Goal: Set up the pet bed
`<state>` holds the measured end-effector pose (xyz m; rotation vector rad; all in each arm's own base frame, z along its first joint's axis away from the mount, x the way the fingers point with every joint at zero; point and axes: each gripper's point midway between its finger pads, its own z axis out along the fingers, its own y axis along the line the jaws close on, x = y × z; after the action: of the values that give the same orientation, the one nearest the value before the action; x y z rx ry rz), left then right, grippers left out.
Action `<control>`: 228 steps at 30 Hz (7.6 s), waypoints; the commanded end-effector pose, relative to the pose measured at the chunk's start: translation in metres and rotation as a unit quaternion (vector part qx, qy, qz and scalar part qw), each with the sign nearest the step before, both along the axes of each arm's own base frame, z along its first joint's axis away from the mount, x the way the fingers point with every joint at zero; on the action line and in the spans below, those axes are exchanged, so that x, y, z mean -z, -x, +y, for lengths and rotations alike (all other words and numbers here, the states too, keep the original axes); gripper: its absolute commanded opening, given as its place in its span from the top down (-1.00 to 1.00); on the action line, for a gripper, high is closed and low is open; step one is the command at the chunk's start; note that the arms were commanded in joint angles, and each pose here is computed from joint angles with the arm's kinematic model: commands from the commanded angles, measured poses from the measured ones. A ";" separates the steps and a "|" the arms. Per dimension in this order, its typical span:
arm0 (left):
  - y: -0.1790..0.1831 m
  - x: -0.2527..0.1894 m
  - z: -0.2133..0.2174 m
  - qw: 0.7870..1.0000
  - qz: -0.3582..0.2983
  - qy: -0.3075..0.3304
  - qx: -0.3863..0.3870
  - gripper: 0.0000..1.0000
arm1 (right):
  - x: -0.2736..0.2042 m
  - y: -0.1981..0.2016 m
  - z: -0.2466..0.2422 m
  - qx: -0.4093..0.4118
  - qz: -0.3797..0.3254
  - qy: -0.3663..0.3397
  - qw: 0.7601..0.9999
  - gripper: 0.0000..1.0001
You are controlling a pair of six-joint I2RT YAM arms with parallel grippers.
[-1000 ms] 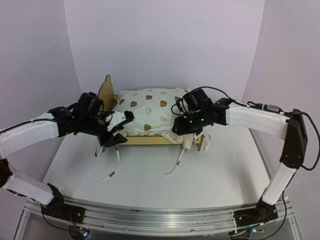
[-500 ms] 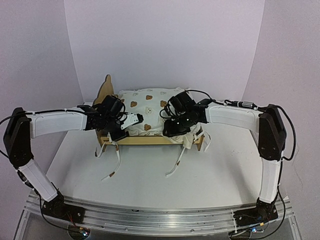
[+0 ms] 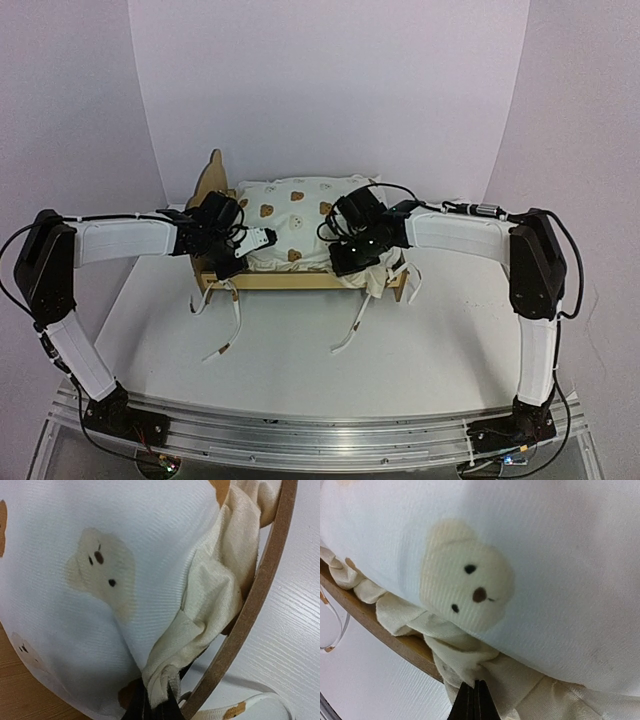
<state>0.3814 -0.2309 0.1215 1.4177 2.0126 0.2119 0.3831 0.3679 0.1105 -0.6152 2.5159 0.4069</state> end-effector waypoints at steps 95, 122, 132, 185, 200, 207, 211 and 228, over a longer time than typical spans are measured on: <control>0.073 0.008 0.070 0.991 -0.020 -0.083 0.106 -0.20 | -0.003 -0.221 -0.391 0.483 0.004 -0.161 0.861 -0.53; 0.080 -0.158 -0.003 0.976 -0.003 0.194 0.104 -0.40 | -0.036 -0.290 -0.401 0.458 -0.182 -0.343 0.800 1.00; 0.075 -0.190 -0.021 0.962 0.000 0.253 0.107 -0.41 | -0.151 -0.200 -0.351 0.288 -0.240 -0.314 0.872 1.00; -0.006 -0.260 -0.073 0.949 -0.039 0.312 -0.034 1.00 | -0.212 0.013 0.004 -0.094 -0.161 -0.273 0.944 -0.15; -0.100 -0.197 0.023 0.915 -0.009 0.306 -0.264 1.00 | -0.193 0.027 -0.023 -0.068 -0.153 -0.235 0.957 -0.43; -0.124 -0.193 0.024 0.915 -0.030 0.290 -0.278 1.00 | -0.195 0.037 -0.026 -0.080 -0.154 -0.237 0.956 -0.43; -0.131 -0.169 0.025 0.939 -0.030 0.228 -0.255 1.00 | -0.196 0.040 -0.027 -0.083 -0.156 -0.237 0.955 -0.44; -0.132 -0.211 0.036 0.948 -0.117 0.200 -0.217 -0.30 | -0.169 0.019 -0.076 0.034 -0.171 -0.138 0.975 -0.57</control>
<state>0.5168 -0.2005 0.2599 0.7019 2.1866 0.1316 0.3584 0.3258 0.2744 -0.5603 2.0747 0.7415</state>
